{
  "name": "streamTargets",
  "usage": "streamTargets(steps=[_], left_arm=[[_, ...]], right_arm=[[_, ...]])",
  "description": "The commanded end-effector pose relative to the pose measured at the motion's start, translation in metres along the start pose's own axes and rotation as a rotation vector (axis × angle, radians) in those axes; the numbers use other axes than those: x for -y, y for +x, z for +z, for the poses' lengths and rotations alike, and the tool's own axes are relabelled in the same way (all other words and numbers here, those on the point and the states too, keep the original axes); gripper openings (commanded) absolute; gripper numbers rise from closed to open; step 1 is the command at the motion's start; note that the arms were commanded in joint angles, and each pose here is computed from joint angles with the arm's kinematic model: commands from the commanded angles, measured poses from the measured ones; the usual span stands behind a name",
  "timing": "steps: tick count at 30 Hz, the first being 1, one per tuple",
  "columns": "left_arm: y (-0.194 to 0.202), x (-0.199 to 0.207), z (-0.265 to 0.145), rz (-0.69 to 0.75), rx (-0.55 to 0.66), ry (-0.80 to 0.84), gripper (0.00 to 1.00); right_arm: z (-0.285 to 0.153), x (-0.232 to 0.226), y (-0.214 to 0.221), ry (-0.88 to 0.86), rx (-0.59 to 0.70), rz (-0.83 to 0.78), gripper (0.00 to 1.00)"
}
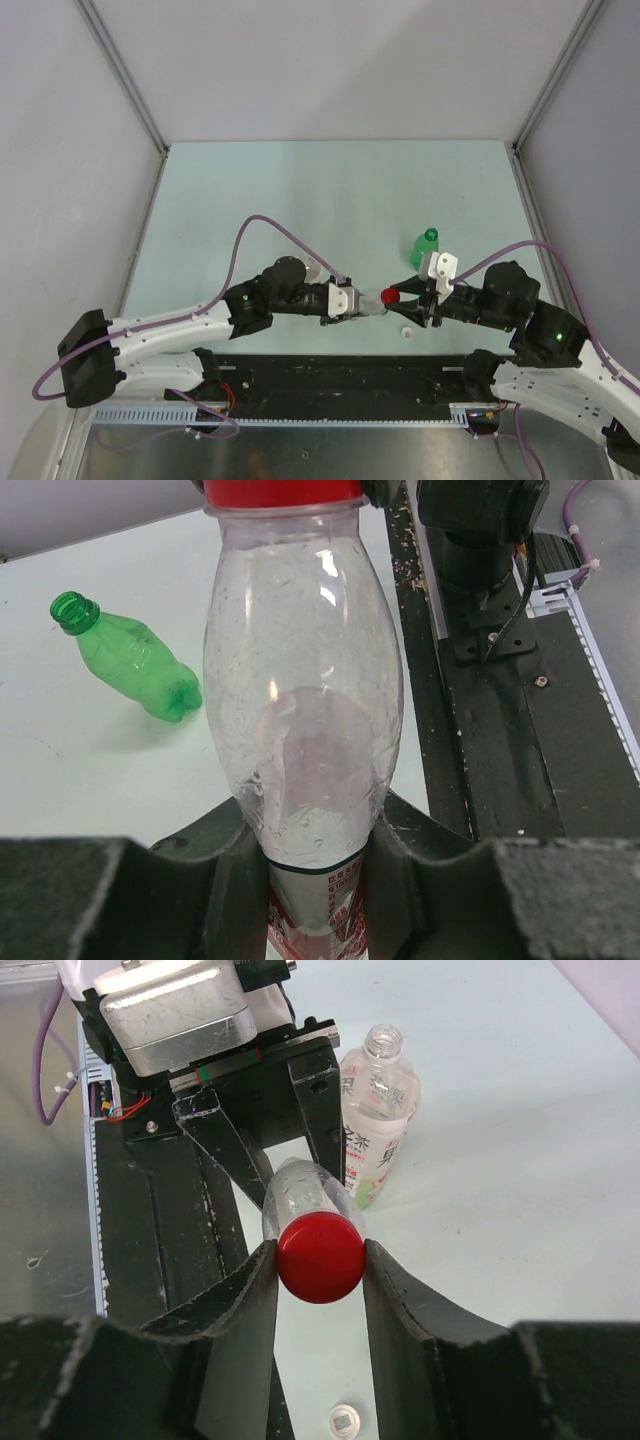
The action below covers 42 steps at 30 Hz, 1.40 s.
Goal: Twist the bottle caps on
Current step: Screw the bottle cap onto the plastic bottle.
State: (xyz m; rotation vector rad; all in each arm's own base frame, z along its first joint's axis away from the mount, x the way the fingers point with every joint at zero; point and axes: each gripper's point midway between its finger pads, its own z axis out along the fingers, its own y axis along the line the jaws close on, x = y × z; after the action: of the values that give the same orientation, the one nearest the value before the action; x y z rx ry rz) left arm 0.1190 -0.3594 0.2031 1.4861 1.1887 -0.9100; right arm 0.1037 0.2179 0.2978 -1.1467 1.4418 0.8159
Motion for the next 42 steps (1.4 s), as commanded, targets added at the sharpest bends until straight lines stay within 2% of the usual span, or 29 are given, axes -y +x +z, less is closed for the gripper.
streamTargets(steps=[1,4,6,9,14,17,20,23,27,29,33,36,38,42], left_arm=[[-0.024,-0.016,0.001,0.044,0.055,-0.056,0.11],[-0.025,-0.019,0.000,0.045,0.055,-0.074,0.11],[-0.027,-0.025,-0.003,0.051,0.051,-0.107,0.11],[-0.026,-0.044,-0.007,0.067,0.023,-0.209,0.12],[-0.030,-0.069,-0.010,0.104,-0.006,-0.318,0.12],[-0.032,-0.077,-0.004,0.101,-0.018,-0.339,0.12],[-0.032,-0.083,0.002,0.088,-0.026,-0.352,0.12],[-0.029,-0.085,0.008,0.078,-0.033,-0.349,0.12],[-0.027,-0.084,0.010,0.072,-0.039,-0.347,0.12],[-0.024,-0.082,0.010,0.065,-0.042,-0.340,0.12],[-0.016,-0.076,0.011,0.053,-0.050,-0.317,0.12],[-0.016,-0.069,0.011,0.052,-0.040,-0.284,0.11],[-0.018,-0.062,0.010,0.064,-0.025,-0.250,0.11],[-0.022,-0.042,0.008,0.086,0.004,-0.156,0.11]], right_arm=[[0.003,-0.004,-0.014,-0.022,0.046,0.013,0.25],[0.005,-0.001,-0.011,-0.009,0.031,0.032,0.09],[0.007,0.003,-0.009,0.022,0.020,0.061,0.02],[0.013,0.015,-0.014,0.101,0.039,0.195,0.00],[0.035,0.042,-0.020,0.298,0.101,0.623,0.00],[0.039,0.065,-0.001,0.501,0.102,0.808,0.00],[0.031,0.086,0.022,0.766,0.164,1.020,0.00],[0.037,0.087,0.023,0.828,0.209,1.065,0.00],[0.047,0.081,0.002,0.753,0.237,0.958,0.01],[0.043,0.080,-0.011,0.712,0.254,0.882,0.18],[0.020,0.082,-0.029,0.680,0.278,0.725,0.61],[0.007,0.068,-0.040,0.548,0.245,0.518,0.87],[-0.002,0.052,-0.043,0.434,0.219,0.363,0.96],[-0.020,0.027,-0.041,0.269,0.190,0.144,0.99]])
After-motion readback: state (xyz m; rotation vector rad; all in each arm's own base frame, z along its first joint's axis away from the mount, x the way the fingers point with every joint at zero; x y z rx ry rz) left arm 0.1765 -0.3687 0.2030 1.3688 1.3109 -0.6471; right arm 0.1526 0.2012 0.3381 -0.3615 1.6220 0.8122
